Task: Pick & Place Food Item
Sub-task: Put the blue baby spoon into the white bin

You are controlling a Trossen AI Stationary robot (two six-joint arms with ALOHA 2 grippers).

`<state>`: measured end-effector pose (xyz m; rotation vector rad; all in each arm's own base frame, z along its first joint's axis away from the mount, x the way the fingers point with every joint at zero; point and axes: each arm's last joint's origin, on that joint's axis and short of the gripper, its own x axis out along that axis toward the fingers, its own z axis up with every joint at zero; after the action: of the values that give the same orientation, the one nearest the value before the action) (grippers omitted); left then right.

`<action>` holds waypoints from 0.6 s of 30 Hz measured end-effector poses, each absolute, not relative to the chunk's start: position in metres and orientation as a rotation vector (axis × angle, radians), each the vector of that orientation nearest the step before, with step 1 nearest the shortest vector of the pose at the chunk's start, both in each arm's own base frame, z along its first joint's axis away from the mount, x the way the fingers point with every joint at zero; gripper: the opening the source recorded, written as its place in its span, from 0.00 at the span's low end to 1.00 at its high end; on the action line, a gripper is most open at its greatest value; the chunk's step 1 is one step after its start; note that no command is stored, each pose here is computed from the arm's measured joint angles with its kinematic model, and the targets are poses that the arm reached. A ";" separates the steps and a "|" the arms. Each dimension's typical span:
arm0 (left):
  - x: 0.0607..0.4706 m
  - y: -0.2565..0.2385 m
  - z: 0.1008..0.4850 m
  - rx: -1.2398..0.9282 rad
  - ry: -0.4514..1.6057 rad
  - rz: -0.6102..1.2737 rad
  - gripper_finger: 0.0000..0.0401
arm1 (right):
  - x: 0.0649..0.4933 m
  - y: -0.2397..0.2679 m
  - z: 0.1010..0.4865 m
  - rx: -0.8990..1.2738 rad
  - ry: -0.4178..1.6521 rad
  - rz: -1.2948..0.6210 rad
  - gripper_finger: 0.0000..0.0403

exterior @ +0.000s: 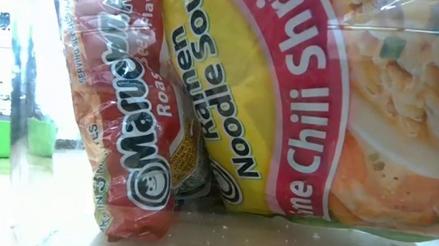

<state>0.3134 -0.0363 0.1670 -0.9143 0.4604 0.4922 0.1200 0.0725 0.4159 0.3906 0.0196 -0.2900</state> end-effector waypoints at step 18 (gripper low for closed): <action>0.314 -0.036 0.167 -0.909 0.453 0.495 0.15 | 0.120 0.073 0.416 0.392 0.019 -0.290 0.42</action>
<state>0.3136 -0.0361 0.1673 -0.9085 0.4532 0.4954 0.1200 0.0725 0.4159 0.3915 0.0191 -0.2897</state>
